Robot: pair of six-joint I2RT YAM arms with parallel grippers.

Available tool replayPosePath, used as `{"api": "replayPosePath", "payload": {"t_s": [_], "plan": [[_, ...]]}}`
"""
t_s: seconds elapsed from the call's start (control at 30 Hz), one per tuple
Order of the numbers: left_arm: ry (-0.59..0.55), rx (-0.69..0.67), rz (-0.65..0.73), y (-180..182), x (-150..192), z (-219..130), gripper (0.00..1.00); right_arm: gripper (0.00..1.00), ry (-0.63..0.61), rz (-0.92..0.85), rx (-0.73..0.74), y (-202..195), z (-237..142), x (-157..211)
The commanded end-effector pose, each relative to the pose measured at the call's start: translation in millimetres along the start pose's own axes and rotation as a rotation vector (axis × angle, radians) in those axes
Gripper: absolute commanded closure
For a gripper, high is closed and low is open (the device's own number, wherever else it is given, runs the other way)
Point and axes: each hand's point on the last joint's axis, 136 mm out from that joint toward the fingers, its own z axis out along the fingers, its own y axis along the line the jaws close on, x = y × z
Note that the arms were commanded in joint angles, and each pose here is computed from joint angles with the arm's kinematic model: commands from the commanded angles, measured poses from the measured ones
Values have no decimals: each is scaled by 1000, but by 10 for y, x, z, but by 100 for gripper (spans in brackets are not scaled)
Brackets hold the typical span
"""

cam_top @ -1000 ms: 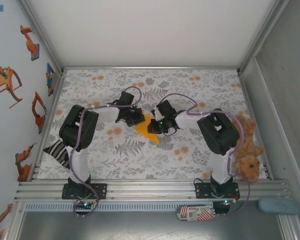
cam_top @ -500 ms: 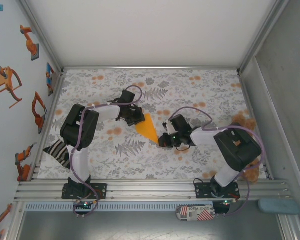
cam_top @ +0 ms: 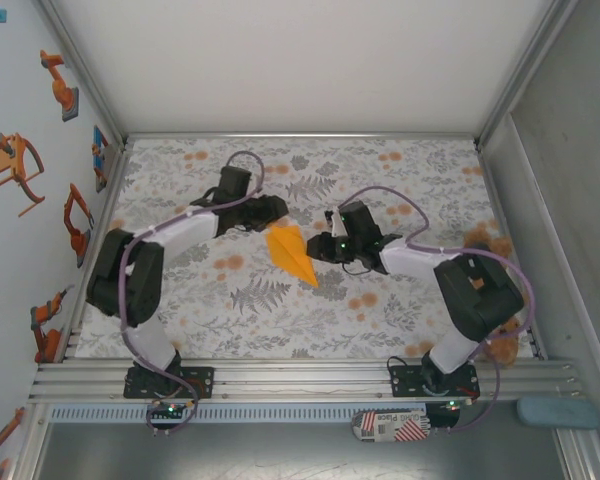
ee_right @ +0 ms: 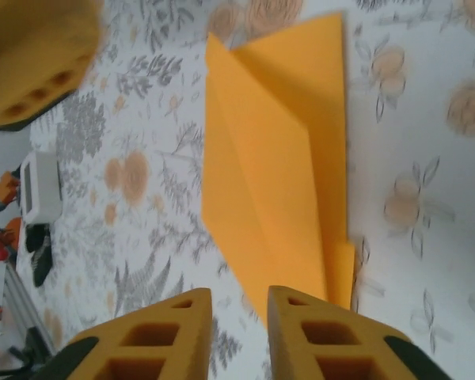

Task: Fold a paper plane with a square sheet of paper (pick it up from the middle)
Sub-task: Pick up the paper from the center of the table.

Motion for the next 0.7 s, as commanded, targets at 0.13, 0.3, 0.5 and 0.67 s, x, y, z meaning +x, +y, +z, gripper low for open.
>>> {"api": "replayPosePath", "payload": {"t_s": [0.13, 0.3, 0.5, 0.67], "plan": [[-96, -77, -112, 492, 18, -306, 42, 68, 34, 3, 56, -159, 320, -262], [-80, -80, -138, 576, 106, -308, 39, 67, 66, -5, 80, -255, 448, -273], [-57, -63, -157, 592, 142, -235, 38, 71, 98, -12, 51, -253, 535, -241], [-55, -54, -161, 582, 136, -217, 38, 81, 86, -35, 23, -184, 499, -250]]}}
